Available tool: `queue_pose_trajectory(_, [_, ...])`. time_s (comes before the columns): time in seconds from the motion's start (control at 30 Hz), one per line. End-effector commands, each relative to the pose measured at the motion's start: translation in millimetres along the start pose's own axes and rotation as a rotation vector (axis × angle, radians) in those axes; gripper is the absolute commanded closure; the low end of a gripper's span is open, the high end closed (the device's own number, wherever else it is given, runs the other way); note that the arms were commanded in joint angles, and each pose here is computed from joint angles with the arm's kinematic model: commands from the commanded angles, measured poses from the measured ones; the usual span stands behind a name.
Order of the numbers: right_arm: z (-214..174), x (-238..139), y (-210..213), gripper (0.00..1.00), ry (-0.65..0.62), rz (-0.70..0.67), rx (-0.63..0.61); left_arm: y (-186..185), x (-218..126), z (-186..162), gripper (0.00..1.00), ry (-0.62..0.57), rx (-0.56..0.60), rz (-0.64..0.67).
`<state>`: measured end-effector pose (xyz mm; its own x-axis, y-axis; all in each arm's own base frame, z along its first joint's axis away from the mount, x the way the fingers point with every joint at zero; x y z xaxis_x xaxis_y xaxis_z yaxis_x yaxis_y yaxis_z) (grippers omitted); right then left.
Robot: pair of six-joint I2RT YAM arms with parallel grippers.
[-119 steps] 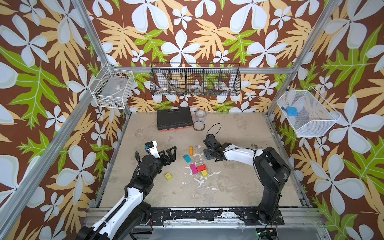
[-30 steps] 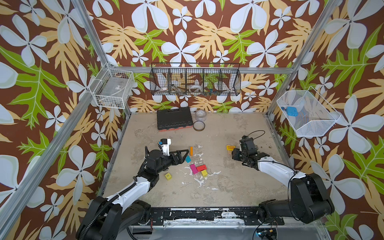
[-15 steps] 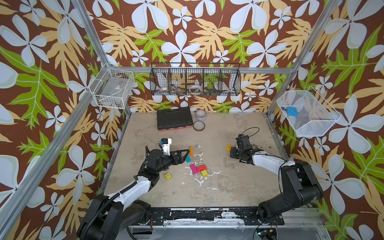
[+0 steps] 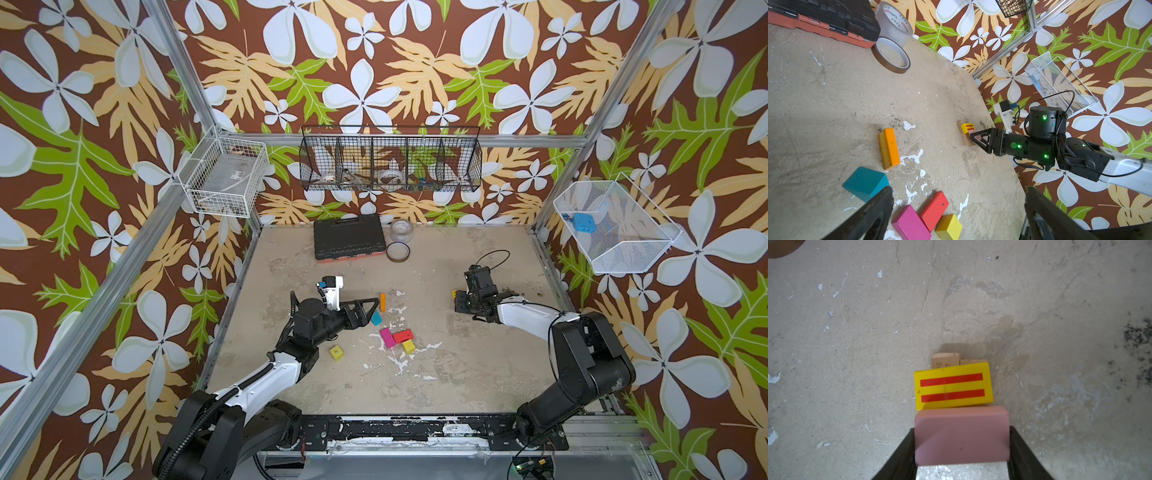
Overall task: Build the wood block tower
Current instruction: 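Lower the pink block onto the planks beside the yellow striped block, then open the right gripper to release the pink block and raise it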
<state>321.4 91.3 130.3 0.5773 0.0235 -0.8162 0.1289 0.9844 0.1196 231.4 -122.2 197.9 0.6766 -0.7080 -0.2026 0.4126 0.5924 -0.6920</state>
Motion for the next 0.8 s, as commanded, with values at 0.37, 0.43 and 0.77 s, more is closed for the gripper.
queue_pose_trajectory(0.37, [-0.3,8.2,3.5,0.63,0.041,-0.004,-0.021,-5.7,-0.4,4.4,0.00,-0.017,0.008,-0.027])
queue_pose_trajectory(0.43, [-0.4,9.5,4.2,0.61,0.047,-0.009,-0.026,-5.8,-0.4,4.8,0.00,-0.018,0.008,-0.028])
queue_pose_trajectory(0.77, [-0.7,14.2,4.7,0.49,0.065,-0.032,-0.037,-6.7,-0.9,4.8,0.00,-0.018,0.010,-0.031])
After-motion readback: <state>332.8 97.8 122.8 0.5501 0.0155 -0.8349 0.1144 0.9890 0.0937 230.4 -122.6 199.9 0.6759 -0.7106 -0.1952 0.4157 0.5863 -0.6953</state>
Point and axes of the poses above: each gripper's point midway between its finger pads, its own x axis out along the fingers, its own y axis along the line the jaws close on, z = x × y, the point moved 10 cm from there along -x, back along the fingers, and after that the axes turned 4 degrees about x, right-handed, at the moved point
